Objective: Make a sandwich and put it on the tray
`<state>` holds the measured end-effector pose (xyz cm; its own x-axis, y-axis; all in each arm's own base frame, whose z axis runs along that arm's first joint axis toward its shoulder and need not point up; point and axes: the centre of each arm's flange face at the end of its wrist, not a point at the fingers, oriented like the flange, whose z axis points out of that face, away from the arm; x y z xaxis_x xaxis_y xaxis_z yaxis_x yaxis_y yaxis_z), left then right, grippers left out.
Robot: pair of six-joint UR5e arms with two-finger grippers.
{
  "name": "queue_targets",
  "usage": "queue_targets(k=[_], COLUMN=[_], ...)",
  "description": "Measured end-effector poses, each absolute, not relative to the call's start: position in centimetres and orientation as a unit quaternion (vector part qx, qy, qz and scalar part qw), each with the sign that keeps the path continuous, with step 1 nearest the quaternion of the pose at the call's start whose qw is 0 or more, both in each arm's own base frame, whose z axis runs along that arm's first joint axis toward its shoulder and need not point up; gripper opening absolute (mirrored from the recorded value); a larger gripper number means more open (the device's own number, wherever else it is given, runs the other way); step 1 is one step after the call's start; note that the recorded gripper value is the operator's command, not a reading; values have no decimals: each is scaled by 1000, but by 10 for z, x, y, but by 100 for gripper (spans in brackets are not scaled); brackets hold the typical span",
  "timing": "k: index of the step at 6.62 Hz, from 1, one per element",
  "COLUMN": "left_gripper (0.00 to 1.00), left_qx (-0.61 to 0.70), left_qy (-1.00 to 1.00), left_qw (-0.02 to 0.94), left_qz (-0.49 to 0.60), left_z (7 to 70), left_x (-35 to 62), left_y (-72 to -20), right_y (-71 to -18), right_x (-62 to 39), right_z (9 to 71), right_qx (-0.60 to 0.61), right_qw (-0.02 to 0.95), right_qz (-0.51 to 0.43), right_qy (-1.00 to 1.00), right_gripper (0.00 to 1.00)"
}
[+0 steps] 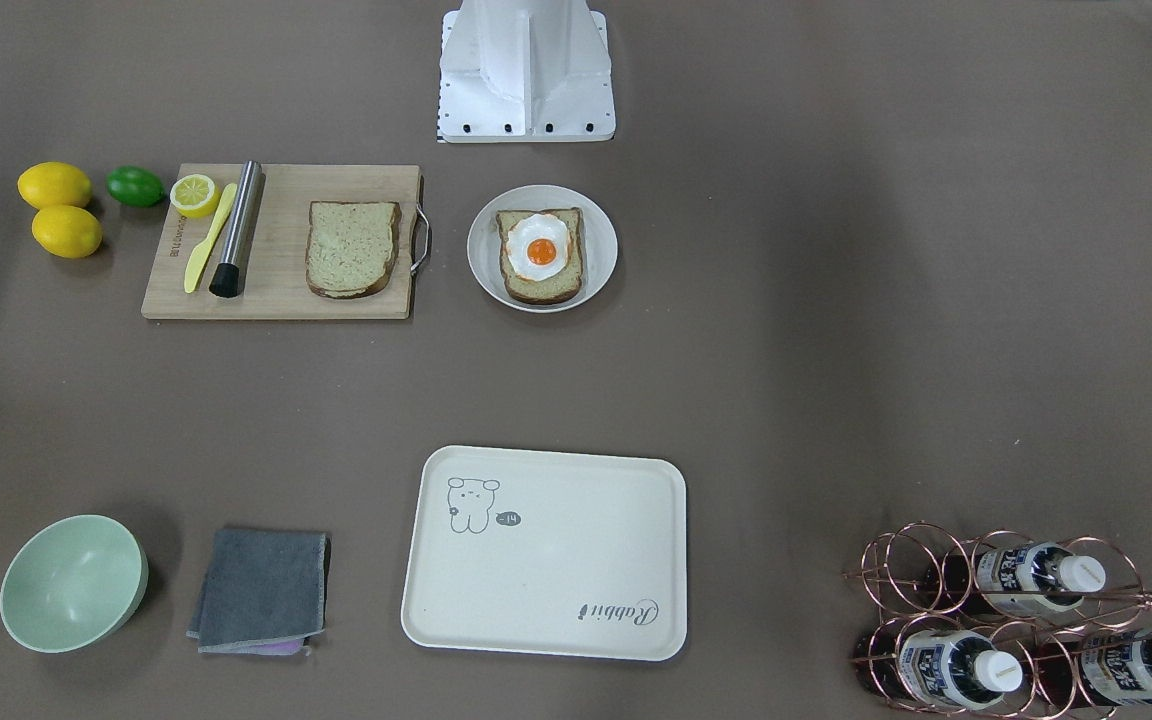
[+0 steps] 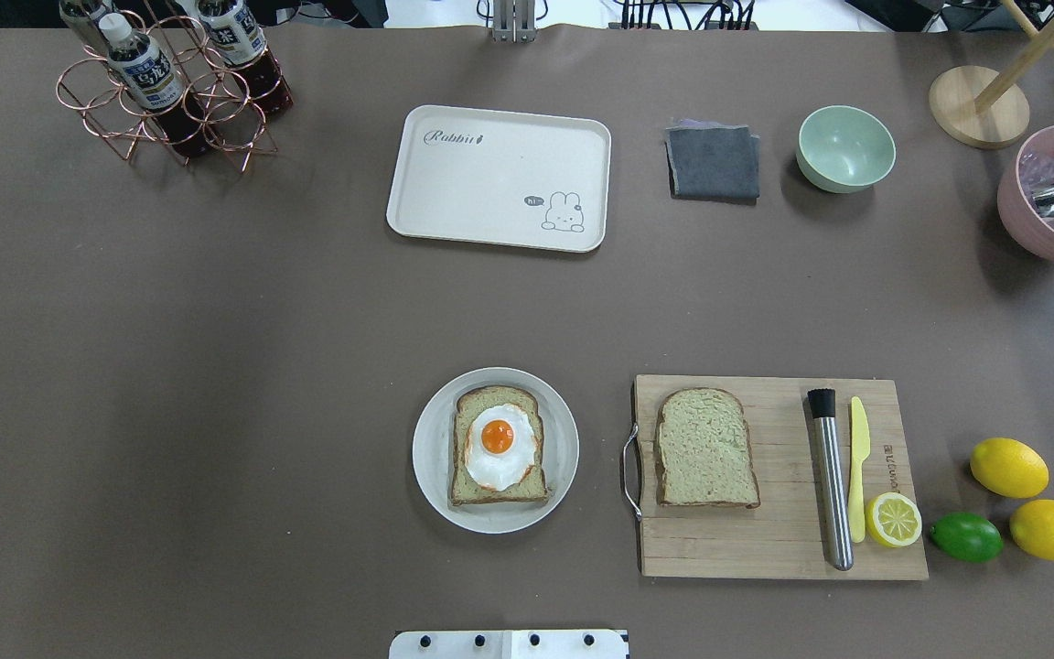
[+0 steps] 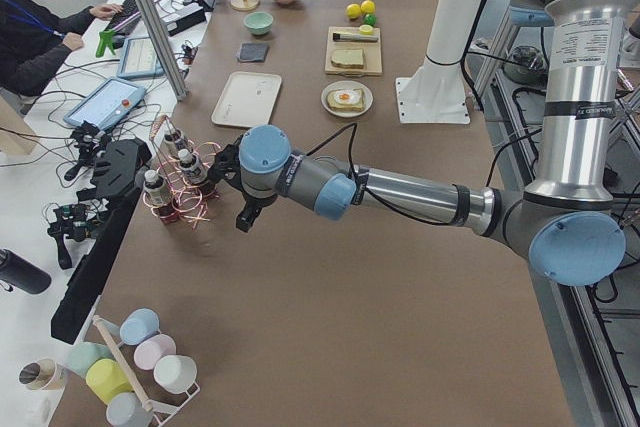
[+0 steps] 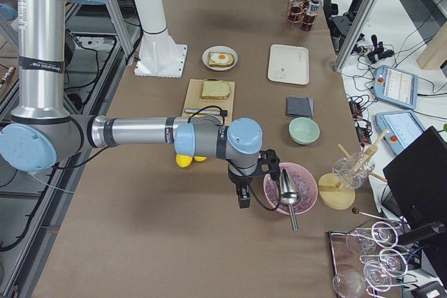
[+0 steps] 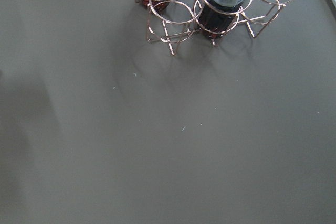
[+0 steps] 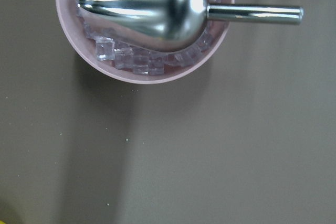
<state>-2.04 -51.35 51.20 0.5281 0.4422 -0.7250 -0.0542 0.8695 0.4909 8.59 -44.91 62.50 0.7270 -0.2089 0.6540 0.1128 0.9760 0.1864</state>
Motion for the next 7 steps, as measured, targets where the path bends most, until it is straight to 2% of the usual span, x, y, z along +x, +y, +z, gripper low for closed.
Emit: queue_targets(k=[2, 4, 7], left_gripper=[100, 100, 100], left_qx=[205, 175, 142], left_qy=[483, 515, 531], left_qw=[839, 832, 830], left_qz=[145, 109, 95], left_z=[464, 399, 326], left_x=[18, 70, 171], left_y=[-532, -549, -522], right_y=[-458, -468, -480], right_x=[64, 0, -114], right_z=[601, 539, 445], right_qx=[94, 77, 49], right_qw=[918, 915, 913], right_qz=[-85, -50, 4], right_qy=[-375, -394, -405], right_gripper=[100, 100, 100])
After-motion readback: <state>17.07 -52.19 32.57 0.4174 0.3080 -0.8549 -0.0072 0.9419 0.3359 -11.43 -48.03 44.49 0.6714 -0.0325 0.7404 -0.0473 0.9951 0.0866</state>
